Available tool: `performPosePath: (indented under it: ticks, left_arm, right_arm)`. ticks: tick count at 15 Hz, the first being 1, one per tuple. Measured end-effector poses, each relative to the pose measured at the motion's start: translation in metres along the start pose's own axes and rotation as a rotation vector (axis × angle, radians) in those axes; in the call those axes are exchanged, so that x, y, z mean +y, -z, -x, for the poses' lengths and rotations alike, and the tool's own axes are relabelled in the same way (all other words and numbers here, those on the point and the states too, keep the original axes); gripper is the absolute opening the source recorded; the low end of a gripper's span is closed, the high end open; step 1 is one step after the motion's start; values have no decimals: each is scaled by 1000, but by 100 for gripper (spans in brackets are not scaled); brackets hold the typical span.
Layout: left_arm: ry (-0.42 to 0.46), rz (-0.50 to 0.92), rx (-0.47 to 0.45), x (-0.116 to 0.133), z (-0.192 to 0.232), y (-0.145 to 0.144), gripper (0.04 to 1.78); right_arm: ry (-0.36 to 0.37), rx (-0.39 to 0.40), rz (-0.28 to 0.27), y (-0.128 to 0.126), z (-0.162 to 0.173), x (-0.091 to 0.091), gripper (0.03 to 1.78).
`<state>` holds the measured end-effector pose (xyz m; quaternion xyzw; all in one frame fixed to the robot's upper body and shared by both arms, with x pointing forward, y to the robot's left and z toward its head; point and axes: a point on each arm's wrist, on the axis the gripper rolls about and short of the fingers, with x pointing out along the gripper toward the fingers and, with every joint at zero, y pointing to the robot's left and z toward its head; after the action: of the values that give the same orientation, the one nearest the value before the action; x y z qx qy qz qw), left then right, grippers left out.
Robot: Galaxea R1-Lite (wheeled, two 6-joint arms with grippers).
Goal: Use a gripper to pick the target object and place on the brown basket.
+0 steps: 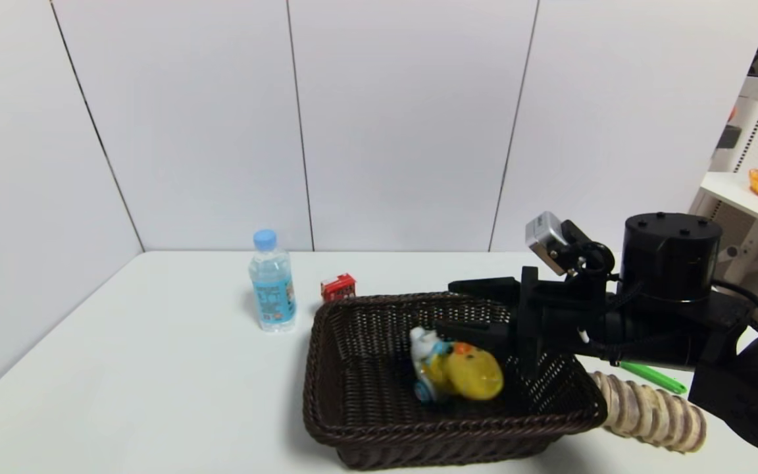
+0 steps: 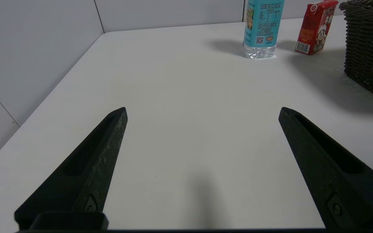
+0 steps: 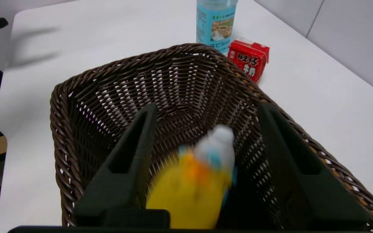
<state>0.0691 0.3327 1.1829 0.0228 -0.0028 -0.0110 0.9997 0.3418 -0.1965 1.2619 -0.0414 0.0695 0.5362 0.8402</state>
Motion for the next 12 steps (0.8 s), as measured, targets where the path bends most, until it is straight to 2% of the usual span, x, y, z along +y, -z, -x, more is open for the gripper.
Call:
performPosePath:
  ticks: [4, 7, 10, 12]
  left_arm:
    - [0, 0, 0, 0, 0, 0, 169]
    - [-1, 0, 0, 0, 0, 0, 169]
    - [0, 0, 0, 0, 0, 0, 169]
    - [-1, -1, 0, 0, 0, 0, 169]
  right_arm:
    - [52, -86, 0, -29, 19, -4, 137]
    - [126, -149, 8, -58, 53, -2, 148]
    - [221, -144, -4, -76, 99, 12, 155]
    - [290, -113, -23, -80, 131, 29, 159]
